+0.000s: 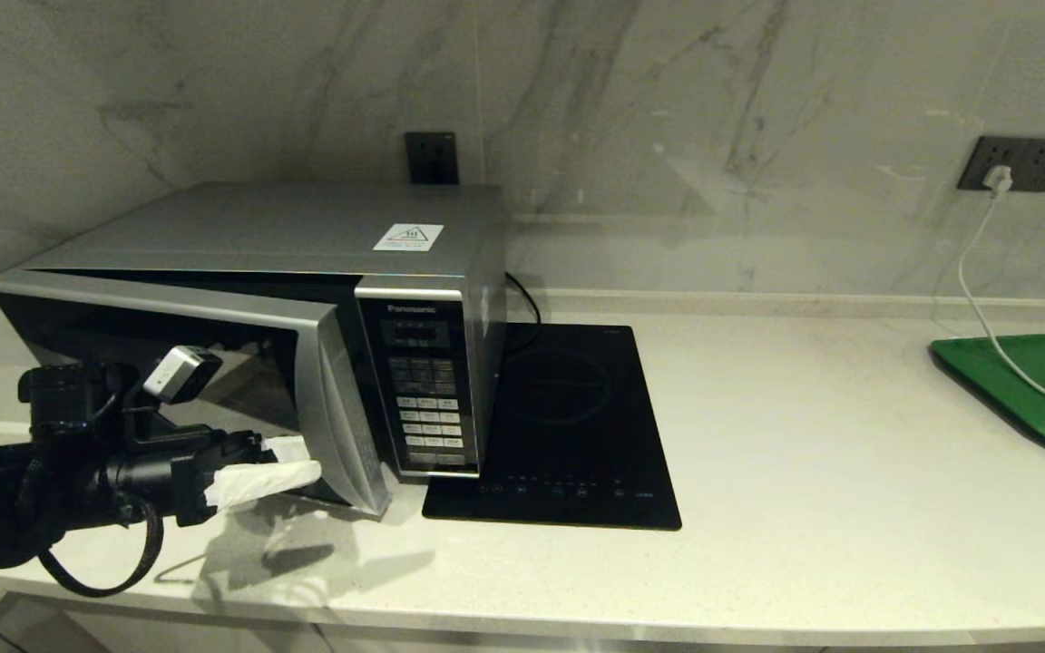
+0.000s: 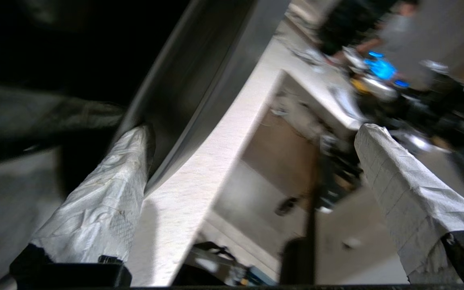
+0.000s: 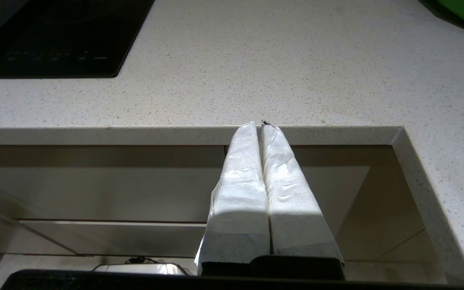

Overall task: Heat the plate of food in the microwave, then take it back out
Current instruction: Open the microwave oven

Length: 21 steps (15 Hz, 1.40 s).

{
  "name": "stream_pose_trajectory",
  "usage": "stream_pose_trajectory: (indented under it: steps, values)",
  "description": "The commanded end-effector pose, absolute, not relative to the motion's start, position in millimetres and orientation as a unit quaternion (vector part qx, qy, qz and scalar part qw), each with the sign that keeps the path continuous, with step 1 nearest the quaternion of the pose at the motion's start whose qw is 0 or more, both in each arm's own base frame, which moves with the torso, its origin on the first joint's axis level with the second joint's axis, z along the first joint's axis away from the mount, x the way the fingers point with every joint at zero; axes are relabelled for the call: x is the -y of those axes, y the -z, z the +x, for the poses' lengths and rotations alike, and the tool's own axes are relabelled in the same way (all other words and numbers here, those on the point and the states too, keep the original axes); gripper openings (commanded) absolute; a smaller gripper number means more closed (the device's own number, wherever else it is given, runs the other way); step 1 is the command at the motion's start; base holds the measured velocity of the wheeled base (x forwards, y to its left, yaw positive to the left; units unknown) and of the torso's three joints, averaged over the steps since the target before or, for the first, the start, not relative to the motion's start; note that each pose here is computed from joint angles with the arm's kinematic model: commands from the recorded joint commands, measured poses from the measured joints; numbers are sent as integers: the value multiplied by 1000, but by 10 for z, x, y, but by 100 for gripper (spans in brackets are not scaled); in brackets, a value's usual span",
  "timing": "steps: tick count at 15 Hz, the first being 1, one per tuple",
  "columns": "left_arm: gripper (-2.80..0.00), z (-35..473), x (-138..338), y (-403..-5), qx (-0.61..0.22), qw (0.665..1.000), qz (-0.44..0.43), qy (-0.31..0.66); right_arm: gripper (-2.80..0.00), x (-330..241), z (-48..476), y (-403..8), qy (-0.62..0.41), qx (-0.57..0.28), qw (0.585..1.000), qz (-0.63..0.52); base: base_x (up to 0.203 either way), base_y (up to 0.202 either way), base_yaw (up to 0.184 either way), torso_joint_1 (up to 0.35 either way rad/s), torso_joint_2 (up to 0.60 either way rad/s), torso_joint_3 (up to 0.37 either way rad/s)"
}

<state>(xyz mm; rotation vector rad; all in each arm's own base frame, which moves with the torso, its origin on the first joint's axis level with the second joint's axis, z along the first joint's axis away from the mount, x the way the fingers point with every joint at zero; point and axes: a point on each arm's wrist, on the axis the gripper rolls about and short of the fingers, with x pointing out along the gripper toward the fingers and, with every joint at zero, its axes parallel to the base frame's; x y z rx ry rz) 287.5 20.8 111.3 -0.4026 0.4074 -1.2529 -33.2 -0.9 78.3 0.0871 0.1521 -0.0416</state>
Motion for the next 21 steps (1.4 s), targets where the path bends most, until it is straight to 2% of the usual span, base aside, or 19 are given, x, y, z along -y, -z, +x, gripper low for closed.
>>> stream_pose_trajectory:
  steps: [1,5,8,10,12,15,17,18,21]
  values:
    - [0,2737,-383,-1051,-191,820,-171,512,-280,9,-333,-782,21,-76,996,44,0,0,0,0,0,0]
    - [0,2285,-935,-923,-152,892,-125,406,-280,9,-333,-782,21,-77,996,44,0,0,0,0,0,0]
    - [0,1908,-1097,-1028,-129,926,-103,340,-280,9,-333,-782,21,-76,996,44,0,0,0,1,1,12]
    - [0,1734,-1073,-1186,-114,942,-74,308,-280,9,-333,-782,21,-76,996,44,0,0,0,0,0,0]
    - [0,1670,-1013,-1327,-129,963,-44,232,-280,9,-333,-782,21,-76,996,44,0,0,0,0,0,0]
    - [0,1778,-707,-1452,-163,976,12,141,-280,9,-333,-782,21,-76,996,44,0,0,0,0,0,0]
    - [0,1883,-418,-1680,-146,982,21,115,-280,9,-333,-782,21,-76,996,44,0,0,0,0,0,0]
    - [-280,1941,-263,-1847,-132,986,26,102,-280,9,-333,-782,21,-76,996,44,0,0,0,0,0,0]
    - [-280,1913,80,-2623,-86,994,22,60,-280,9,-332,-783,21,-77,996,44,0,0,0,0,0,0]
